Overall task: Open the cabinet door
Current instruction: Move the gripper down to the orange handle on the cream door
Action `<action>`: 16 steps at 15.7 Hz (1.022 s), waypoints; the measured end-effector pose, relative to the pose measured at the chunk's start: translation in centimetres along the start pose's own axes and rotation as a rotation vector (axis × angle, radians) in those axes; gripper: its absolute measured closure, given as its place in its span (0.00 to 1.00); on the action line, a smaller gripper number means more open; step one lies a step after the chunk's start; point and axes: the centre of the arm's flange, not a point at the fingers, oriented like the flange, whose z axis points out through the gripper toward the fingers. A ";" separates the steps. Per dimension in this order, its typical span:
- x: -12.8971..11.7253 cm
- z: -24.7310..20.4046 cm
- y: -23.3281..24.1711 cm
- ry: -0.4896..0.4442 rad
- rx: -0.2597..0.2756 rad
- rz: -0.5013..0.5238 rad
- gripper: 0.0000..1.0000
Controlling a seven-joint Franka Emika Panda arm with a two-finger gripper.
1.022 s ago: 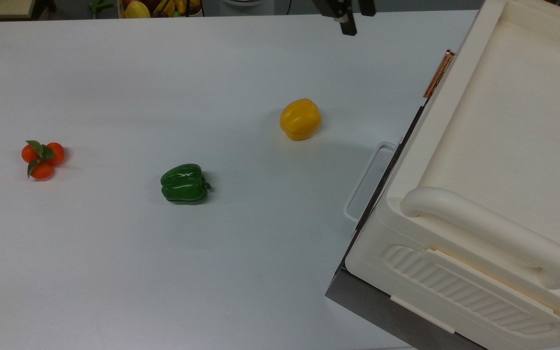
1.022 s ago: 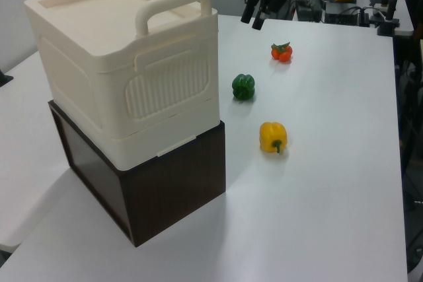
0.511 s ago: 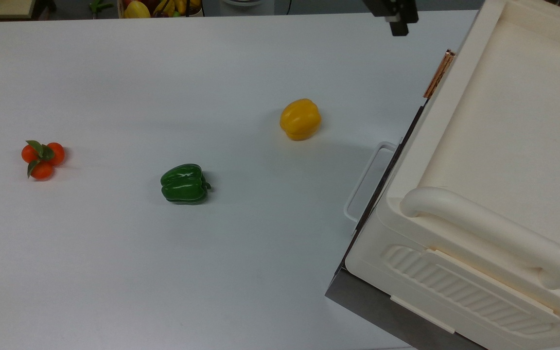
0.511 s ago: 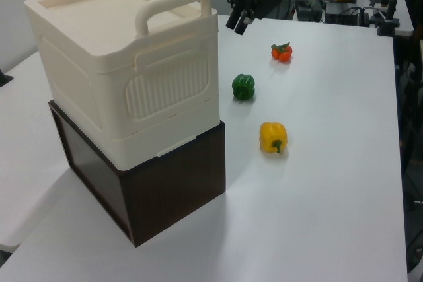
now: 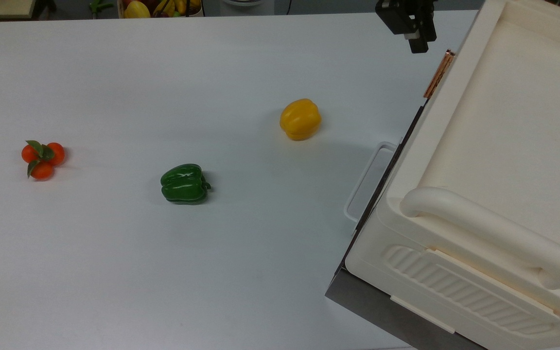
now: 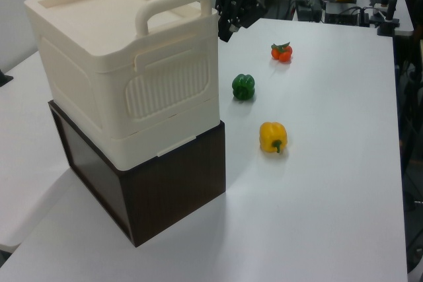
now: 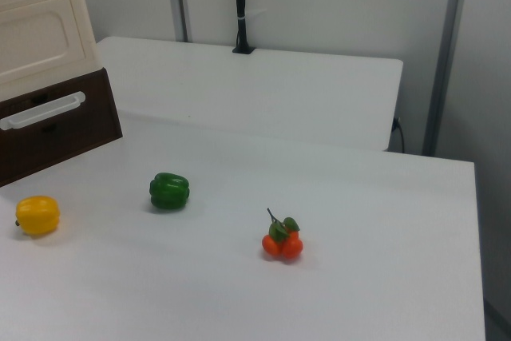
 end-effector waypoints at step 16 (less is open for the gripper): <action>1.2 2.9 -1.1 0.047 -0.010 -0.024 0.75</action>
